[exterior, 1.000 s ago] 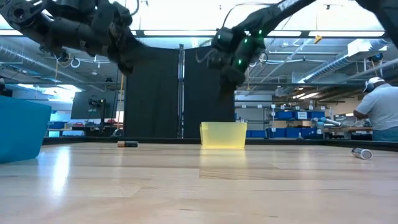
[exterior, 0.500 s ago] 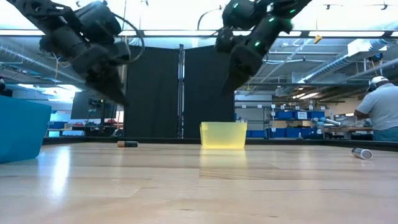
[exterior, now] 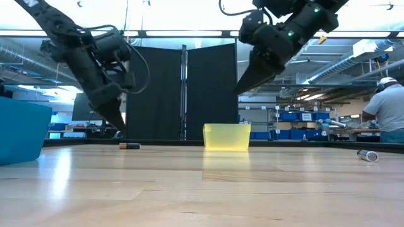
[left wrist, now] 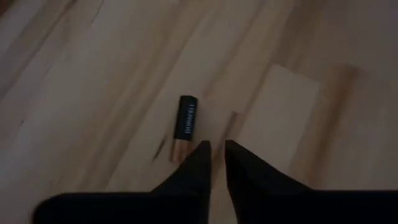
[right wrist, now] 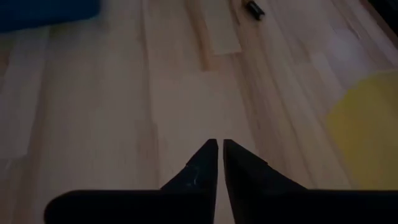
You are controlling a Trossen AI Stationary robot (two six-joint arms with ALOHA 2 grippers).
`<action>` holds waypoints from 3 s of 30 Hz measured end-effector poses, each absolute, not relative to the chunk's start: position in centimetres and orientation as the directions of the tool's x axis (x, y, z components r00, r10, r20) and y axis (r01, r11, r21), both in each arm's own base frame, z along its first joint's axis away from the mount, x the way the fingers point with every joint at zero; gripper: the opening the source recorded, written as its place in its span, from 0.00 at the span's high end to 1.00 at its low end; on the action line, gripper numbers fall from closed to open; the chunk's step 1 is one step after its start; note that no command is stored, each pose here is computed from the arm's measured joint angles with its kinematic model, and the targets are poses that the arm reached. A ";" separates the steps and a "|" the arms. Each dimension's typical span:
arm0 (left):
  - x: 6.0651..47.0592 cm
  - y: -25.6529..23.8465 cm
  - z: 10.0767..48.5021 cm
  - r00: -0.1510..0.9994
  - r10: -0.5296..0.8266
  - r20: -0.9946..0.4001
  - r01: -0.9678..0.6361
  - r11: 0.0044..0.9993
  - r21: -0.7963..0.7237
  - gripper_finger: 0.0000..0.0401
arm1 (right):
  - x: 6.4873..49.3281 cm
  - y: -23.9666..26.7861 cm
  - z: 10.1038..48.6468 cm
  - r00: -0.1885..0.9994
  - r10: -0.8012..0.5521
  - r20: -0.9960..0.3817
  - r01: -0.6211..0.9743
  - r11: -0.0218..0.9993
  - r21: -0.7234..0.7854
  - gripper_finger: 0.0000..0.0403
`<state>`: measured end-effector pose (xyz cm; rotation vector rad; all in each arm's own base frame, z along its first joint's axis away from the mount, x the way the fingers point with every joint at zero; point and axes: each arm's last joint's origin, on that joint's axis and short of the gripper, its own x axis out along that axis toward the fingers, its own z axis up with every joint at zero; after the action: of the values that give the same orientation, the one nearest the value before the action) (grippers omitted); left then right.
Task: Sort batteries
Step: Put the golden battery into the red bin
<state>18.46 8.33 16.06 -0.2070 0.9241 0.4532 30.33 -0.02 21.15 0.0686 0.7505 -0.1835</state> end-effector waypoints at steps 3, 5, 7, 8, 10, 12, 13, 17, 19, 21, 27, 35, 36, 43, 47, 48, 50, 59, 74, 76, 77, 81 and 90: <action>18.8 9.2 15.1 0.497 0.296 -0.816 -0.478 0.878 0.027 0.78 | 30.3 1.0 21.2 0.720 -0.125 -0.683 0.162 0.987 -0.010 0.92; 19.0 9.6 14.6 0.487 0.298 -0.821 -0.483 0.875 0.031 0.72 | 30.3 1.6 21.2 0.723 -0.112 -0.682 0.144 0.990 -0.010 0.93; 19.3 9.8 14.2 0.482 0.299 -0.824 -0.480 0.877 0.037 0.67 | 30.2 2.1 21.2 0.724 -0.112 -0.680 0.135 0.991 -0.019 0.94; 19.4 10.0 14.0 0.483 0.301 -0.822 -0.481 0.876 0.038 0.65 | 30.2 2.4 21.2 0.724 -0.120 -0.679 0.137 0.990 -0.029 0.94; 19.4 10.2 13.8 0.477 0.302 -0.825 -0.485 0.873 0.040 0.62 | 30.2 2.8 21.2 0.726 -0.126 -0.676 0.134 0.990 -0.041 0.94; 19.5 10.3 13.4 0.462 0.298 -0.835 -0.487 0.872 0.041 0.61 | 30.1 3.2 21.2 0.727 -0.125 -0.676 0.127 0.991 -0.047 0.94; 19.5 10.3 13.2 0.453 0.294 -0.841 -0.488 0.872 0.042 0.60 | 30.1 3.3 21.2 0.727 -0.122 -0.675 0.122 0.991 -0.047 0.94; 19.6 10.4 12.5 0.434 0.275 -0.858 -0.486 0.873 0.034 0.60 | 30.1 3.7 21.2 0.729 -0.116 -0.675 0.112 0.992 -0.049 0.94; 19.6 10.4 12.4 0.432 0.261 -0.863 -0.482 0.876 0.024 0.63 | 30.1 3.9 21.2 0.729 -0.111 -0.675 0.105 0.993 -0.049 0.95; 19.6 10.4 12.4 0.436 0.247 -0.865 -0.475 0.880 0.012 0.67 | 30.0 4.0 21.2 0.728 -0.108 -0.677 0.101 0.994 -0.050 0.95; 19.6 10.2 12.3 0.447 0.200 -0.872 -0.454 0.890 -0.029 0.89 | 29.6 4.3 20.9 0.697 -0.142 -0.703 0.143 0.988 -0.058 0.95; 20.9 9.4 13.2 0.628 0.088 -0.773 -0.365 0.911 -0.193 0.89 | 29.3 4.6 20.3 0.687 -0.164 -0.708 0.181 0.982 -0.052 0.95; 21.3 9.3 13.4 0.682 0.066 -0.728 -0.332 0.915 -0.229 0.89 | 29.3 4.6 20.0 0.703 -0.162 -0.693 0.186 0.982 -0.040 0.95; 22.3 7.4 15.2 0.962 -0.012 -0.273 -0.086 0.936 -0.343 0.89 | 28.3 4.2 17.5 0.888 -0.185 -0.421 0.276 0.947 0.164 0.96; 22.3 5.9 16.7 0.998 -0.033 -0.045 0.017 0.944 -0.330 0.89 | 27.6 3.8 17.9 0.952 -0.243 -0.188 0.289 0.914 0.283 0.92; 22.5 5.5 17.3 0.999 -0.045 0.004 0.044 0.948 -0.315 0.89 | 27.5 3.8 18.0 0.955 -0.252 -0.157 0.288 0.915 0.283 0.90; 23.1 5.0 18.3 0.996 -0.067 0.064 0.083 0.952 -0.296 0.89 | 27.5 3.7 18.6 0.958 -0.268 -0.097 0.285 0.918 0.276 0.87; 27.3 4.4 22.4 0.969 -0.174 0.173 0.210 0.954 -0.214 0.89 | 27.5 3.7 21.1 0.953 -0.270 0.135 0.231 0.941 0.248 0.69; 34.8 4.9 22.9 0.922 -0.343 0.181 0.377 0.903 -0.208 0.89 | 27.2 3.8 22.5 0.929 -0.246 0.276 0.188 0.957 0.219 0.64; 35.1 4.9 22.8 0.922 -0.344 0.177 0.377 0.902 -0.212 0.89 | 27.2 3.8 22.5 0.930 -0.242 0.277 0.186 0.959 0.214 0.64; 35.2 4.9 22.8 0.922 -0.345 0.177 0.378 0.901 -0.212 0.89 | 27.2 3.9 22.5 0.930 -0.241 0.277 0.186 0.960 0.209 0.64; 35.2 4.9 22.9 0.921 -0.346 0.181 0.380 0.901 -0.208 0.89 | 27.2 4.0 22.6 0.930 -0.237 0.281 0.186 0.963 0.198 0.68; 35.2 4.9 23.0 0.919 -0.349 0.182 0.382 0.902 -0.200 0.89 | 27.2 4.0 22.9 0.922 -0.246 0.298 0.207 0.966 0.158 0.85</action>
<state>35.23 4.92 22.96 -0.2357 -0.1437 -0.3795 27.23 3.96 22.90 0.1250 -0.3213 -0.2330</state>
